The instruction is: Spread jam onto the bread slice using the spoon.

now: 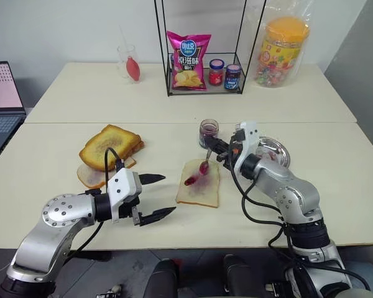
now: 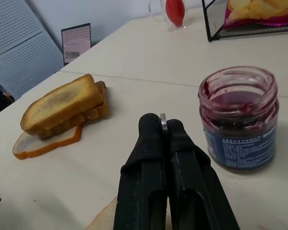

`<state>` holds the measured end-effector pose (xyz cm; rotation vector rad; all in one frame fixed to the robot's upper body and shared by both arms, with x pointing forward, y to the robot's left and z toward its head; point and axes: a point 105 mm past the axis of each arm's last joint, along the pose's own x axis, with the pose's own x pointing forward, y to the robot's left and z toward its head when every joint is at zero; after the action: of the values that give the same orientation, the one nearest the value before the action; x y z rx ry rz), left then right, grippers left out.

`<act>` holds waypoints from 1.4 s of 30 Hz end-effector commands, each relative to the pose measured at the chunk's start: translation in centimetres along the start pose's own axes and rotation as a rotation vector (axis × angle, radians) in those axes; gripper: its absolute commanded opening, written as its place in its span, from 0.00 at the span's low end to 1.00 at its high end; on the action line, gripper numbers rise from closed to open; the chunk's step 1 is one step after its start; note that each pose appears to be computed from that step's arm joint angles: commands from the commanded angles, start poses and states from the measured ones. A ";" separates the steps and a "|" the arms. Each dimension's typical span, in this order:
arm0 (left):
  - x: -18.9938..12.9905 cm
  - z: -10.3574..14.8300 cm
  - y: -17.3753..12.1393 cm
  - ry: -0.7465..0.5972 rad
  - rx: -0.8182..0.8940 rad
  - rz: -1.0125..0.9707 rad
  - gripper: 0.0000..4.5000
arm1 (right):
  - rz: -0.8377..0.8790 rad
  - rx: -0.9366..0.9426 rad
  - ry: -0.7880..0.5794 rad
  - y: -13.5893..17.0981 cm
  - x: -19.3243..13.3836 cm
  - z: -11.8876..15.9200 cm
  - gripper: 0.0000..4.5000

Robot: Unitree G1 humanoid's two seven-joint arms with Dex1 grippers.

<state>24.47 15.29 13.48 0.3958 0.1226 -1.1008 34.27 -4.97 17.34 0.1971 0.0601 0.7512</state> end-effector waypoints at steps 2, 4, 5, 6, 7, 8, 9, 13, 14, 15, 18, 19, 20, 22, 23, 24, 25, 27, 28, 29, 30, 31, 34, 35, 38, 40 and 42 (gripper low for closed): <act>-0.4 0.3 0.8 -0.025 0.032 0.054 1.00 | 0.051 0.094 -0.108 1.4 -1.0 3.5 0.01; -0.5 0.2 1.0 -0.024 0.037 0.062 1.00 | 0.069 0.215 -0.091 2.0 -0.8 2.5 0.01; -0.5 0.1 1.0 -0.023 0.039 0.063 1.00 | 0.076 0.265 -0.080 2.4 -0.6 1.9 0.01; -0.5 0.1 1.0 -0.023 0.040 0.063 1.00 | 0.076 0.300 -0.068 2.7 -0.4 1.3 0.01; -0.4 0.1 1.0 -0.024 0.040 0.063 1.00 | 0.076 0.325 -0.054 3.0 -0.1 0.6 0.01; -0.4 0.1 0.9 -0.024 0.040 0.061 1.00 | 0.073 0.351 -0.045 3.2 0.3 0.0 0.01; -0.4 0.1 0.9 -0.025 0.041 0.060 1.00 | 0.069 0.378 -0.040 3.4 0.6 -0.4 0.01; -0.4 0.1 0.8 -0.025 0.040 0.058 1.00 | 0.070 0.420 -0.023 3.7 1.3 -1.3 0.01; -0.3 0.1 0.8 -0.025 0.040 0.057 1.00 | 0.056 0.436 -0.013 3.4 1.6 -1.9 0.01; -0.3 0.1 0.8 -0.025 0.040 0.055 1.00 | 0.026 0.451 0.000 2.7 1.7 -2.8 0.01; -0.2 0.2 0.7 -0.026 0.044 0.051 1.00 | -0.038 0.457 0.018 1.0 1.7 -4.1 0.01; -0.2 0.3 0.7 -0.027 0.045 0.051 1.00 | -0.070 0.478 0.015 0.0 1.4 -4.2 0.01; -0.1 0.3 0.6 -0.028 0.045 0.051 1.00 | -0.092 0.494 0.011 -0.7 1.1 -4.4 0.01; -0.1 0.3 0.6 -0.026 0.048 0.047 1.00 | -0.117 0.476 0.012 -1.7 0.5 -4.5 0.01; -0.1 0.3 0.5 -0.026 0.048 0.046 1.00 | -0.124 0.470 0.010 -2.1 0.3 -4.4 0.01; 0.0 0.3 0.5 -0.026 0.049 0.045 1.00 | -0.134 0.462 0.006 -2.5 0.0 -4.2 0.01; 0.0 0.3 0.5 -0.027 0.049 0.043 1.00 | -0.148 0.462 -0.007 -3.1 -0.3 -3.7 0.01; 0.2 0.4 0.5 -0.029 0.051 0.040 1.00 | -0.164 0.448 -0.025 -3.9 -0.9 -3.0 0.01; 0.2 0.4 0.5 -0.030 0.052 0.038 1.00 | -0.170 0.446 -0.034 -4.2 -1.1 -2.6 0.01; 0.2 0.4 0.5 -0.030 0.053 0.038 1.00 | -0.173 0.446 -0.041 -4.4 -1.2 -2.4 0.01; 0.2 0.5 0.5 -0.031 0.053 0.037 1.00 | -0.174 0.448 -0.045 -4.5 -1.3 -2.2 0.01; 0.2 0.5 0.5 -0.031 0.054 0.037 1.00 | -0.175 0.444 -0.049 -4.5 -1.4 -2.0 0.01; 0.3 0.5 0.6 -0.031 0.055 0.035 1.00 | -0.169 0.455 -0.069 -4.5 -1.5 -1.2 0.01; 0.3 0.5 0.6 -0.032 0.056 0.036 1.00 | -0.158 0.453 -0.072 -4.2 -1.6 -0.9 0.01; 0.3 0.5 0.6 -0.033 0.056 0.036 1.00 | -0.047 0.518 -0.097 -1.4 -1.2 0.6 0.01; 0.3 0.5 0.6 -0.033 0.055 0.035 1.00 | 0.011 0.550 -0.085 0.4 -0.7 0.7 0.01; 0.3 0.5 0.6 -0.035 0.054 0.035 1.00 | 0.037 0.566 -0.060 1.5 -0.2 0.2 0.01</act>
<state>25.24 15.67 13.23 0.4092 0.1021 -1.0619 33.94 -5.50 16.34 0.7594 0.2337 0.6801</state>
